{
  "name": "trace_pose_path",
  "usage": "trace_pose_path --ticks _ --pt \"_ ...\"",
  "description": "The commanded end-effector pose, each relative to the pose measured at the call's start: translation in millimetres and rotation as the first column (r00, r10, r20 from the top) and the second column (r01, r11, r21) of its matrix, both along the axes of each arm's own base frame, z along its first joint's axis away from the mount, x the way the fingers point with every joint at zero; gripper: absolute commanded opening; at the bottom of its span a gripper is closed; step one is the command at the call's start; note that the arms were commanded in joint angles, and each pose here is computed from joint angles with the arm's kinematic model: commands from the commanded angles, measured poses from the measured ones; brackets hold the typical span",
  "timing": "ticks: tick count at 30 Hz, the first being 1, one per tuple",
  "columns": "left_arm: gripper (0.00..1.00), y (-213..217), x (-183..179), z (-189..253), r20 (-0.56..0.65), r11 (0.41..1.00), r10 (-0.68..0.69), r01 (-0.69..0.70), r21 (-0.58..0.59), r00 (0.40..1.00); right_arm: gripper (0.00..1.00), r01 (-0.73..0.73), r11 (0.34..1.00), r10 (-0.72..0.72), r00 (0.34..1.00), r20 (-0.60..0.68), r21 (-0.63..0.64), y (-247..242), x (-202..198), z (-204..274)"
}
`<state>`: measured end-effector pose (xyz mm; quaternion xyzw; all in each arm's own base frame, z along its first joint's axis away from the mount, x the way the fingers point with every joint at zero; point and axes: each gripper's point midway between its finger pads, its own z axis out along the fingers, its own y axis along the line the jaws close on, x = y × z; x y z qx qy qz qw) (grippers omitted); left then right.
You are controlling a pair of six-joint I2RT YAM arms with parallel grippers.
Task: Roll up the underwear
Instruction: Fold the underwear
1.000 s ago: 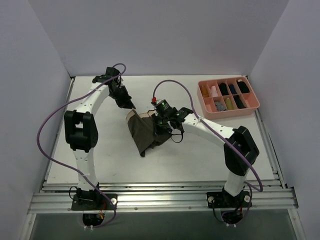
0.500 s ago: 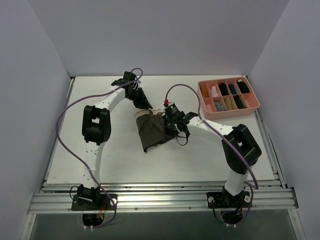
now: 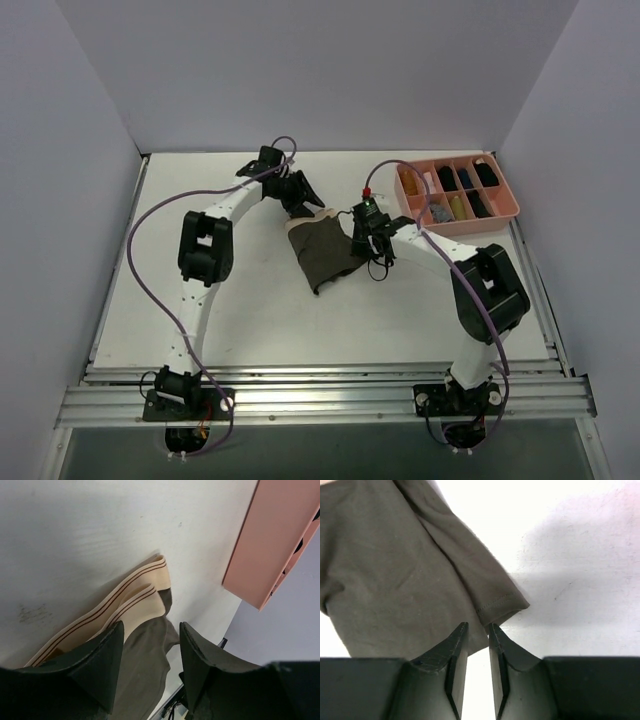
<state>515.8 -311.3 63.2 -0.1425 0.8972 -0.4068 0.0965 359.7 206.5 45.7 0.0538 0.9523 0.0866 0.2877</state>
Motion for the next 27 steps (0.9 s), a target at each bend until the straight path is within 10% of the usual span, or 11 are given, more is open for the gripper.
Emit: trace_pose_path --ticks 1,15,27 --pt "0.57 28.2 5.5 50.4 0.115 1.0 0.009 -0.011 0.02 0.993 0.22 0.001 0.998 0.001 0.999 0.042 -0.057 -7.7 16.4 25.9" --pt "0.58 139.3 -79.2 79.8 0.121 0.969 0.042 -0.07 0.238 0.992 0.22 -0.115 0.987 0.107 0.991 -0.079 -0.108 -17.2 56.0 -28.9" --pt "0.58 238.6 -140.0 71.1 0.047 0.933 0.221 -0.225 0.281 0.974 0.2 -0.158 0.987 0.153 0.98 -0.129 -0.029 53.8 -37.2 -43.5"
